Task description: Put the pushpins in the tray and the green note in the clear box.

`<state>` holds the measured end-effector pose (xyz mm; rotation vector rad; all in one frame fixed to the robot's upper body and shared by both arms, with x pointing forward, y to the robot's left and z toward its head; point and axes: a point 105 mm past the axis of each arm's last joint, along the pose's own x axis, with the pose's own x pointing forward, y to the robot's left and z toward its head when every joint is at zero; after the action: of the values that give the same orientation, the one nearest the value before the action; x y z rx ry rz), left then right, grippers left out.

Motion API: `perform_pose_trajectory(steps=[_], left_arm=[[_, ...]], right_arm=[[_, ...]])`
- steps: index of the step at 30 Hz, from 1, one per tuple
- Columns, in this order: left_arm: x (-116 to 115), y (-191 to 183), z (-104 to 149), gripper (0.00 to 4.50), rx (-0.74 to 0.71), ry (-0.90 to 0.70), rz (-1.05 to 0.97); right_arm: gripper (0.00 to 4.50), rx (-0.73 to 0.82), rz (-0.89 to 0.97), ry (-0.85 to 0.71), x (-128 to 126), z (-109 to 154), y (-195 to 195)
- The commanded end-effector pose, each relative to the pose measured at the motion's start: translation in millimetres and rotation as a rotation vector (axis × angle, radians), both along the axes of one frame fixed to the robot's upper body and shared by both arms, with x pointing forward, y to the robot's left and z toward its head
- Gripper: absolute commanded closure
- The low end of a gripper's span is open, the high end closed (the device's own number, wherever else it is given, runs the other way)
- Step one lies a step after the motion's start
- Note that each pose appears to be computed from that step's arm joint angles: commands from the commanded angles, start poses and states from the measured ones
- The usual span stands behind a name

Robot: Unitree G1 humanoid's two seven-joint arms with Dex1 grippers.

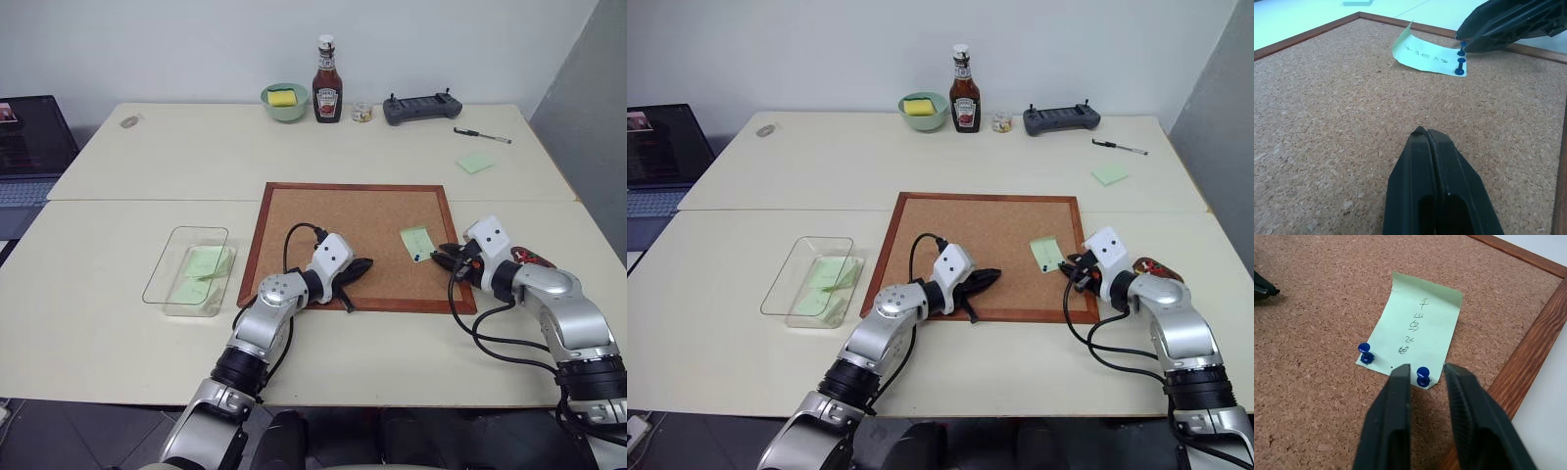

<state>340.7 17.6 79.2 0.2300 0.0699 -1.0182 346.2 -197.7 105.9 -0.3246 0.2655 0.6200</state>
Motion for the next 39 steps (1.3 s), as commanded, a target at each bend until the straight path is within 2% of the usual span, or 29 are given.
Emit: perform_pose_trajectory(steps=[1, 2, 15, 26, 33, 39], left_arm=[[-8, -2, -19, 4.5, 0.036, 0.057, -0.015], [-8, -1, -19, 4.5, 0.036, 0.057, -0.015], [-7, -2, -18, 4.5, 0.034, 0.059, -0.012], [-7, -2, -20, 4.5, 0.042, 0.064, -0.013], [-7, -4, -19, 4.5, 0.037, 0.065, -0.012], [-7, -7, -19, 4.5, 0.034, 0.066, -0.025]], right_arm=[[4.2, -0.018, 0.023, -0.055, 0, 14, 2], [4.49, -0.017, 0.026, -0.057, 0, 15, 2], [4.49, 0.097, 0.057, -0.127, -8, 45, 15], [4.49, 0.127, 0.052, -0.174, -11, 63, 13], [4.49, 0.012, -0.016, -0.134, -22, 64, -31], [4.49, -0.247, -0.136, -0.043, -39, 43, -88]])
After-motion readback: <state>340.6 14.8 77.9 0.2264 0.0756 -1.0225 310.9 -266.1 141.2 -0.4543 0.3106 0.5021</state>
